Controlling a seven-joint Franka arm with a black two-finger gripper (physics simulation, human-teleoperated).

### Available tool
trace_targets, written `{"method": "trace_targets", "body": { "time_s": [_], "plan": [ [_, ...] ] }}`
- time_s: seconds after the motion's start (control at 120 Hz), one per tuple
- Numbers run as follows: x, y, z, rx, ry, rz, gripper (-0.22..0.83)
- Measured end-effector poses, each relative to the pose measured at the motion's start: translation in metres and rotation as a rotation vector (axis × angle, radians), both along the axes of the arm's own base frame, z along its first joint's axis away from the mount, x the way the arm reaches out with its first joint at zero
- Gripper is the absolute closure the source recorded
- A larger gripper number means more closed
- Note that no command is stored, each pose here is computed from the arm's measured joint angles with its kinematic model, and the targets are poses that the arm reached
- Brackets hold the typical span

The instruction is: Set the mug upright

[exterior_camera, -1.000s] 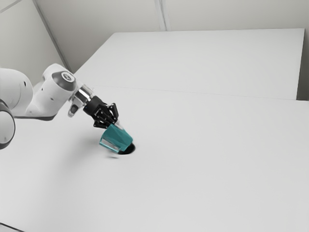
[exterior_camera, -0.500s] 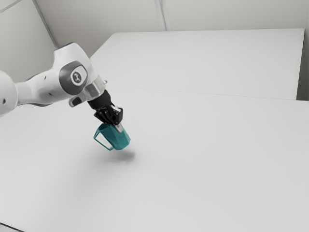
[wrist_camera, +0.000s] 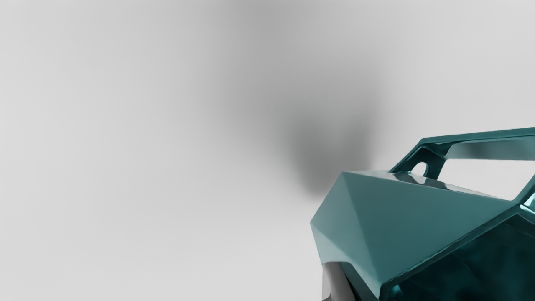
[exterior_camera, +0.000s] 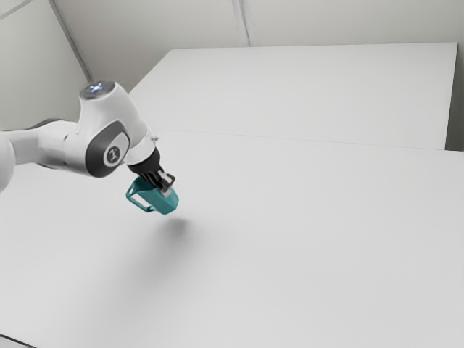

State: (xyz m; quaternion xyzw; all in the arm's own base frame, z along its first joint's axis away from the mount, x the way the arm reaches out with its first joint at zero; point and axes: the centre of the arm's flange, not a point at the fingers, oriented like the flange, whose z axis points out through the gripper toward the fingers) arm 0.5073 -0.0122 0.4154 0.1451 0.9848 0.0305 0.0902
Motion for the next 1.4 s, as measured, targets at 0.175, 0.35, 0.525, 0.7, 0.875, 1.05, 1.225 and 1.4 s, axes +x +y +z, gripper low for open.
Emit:
{"method": "trace_targets", "body": {
  "time_s": [0.175, 0.35, 0.525, 0.7, 0.875, 1.05, 1.225, 1.4],
  "plan": [
    [-0.013, 0.003, -0.020, -0.013, 0.025, 0.015, 0.79],
    [-0.019, 0.003, -0.028, -0.028, 0.064, 0.030, 0.79],
    [-0.024, 0.004, -0.036, -0.028, 0.127, 0.033, 0.79],
    [-0.024, 0.004, -0.053, -0.020, 0.178, 0.027, 0.79],
    [-0.023, 0.004, -0.063, -0.018, 0.194, 0.024, 0.79],
    [-0.022, 0.004, -0.068, -0.009, 0.199, 0.016, 0.79],
    [-0.021, 0.004, -0.071, -0.005, 0.203, 0.011, 0.73],
    [-0.022, 0.004, -0.064, 0.001, 0.192, 0.009, 0.35]
  ]
}}
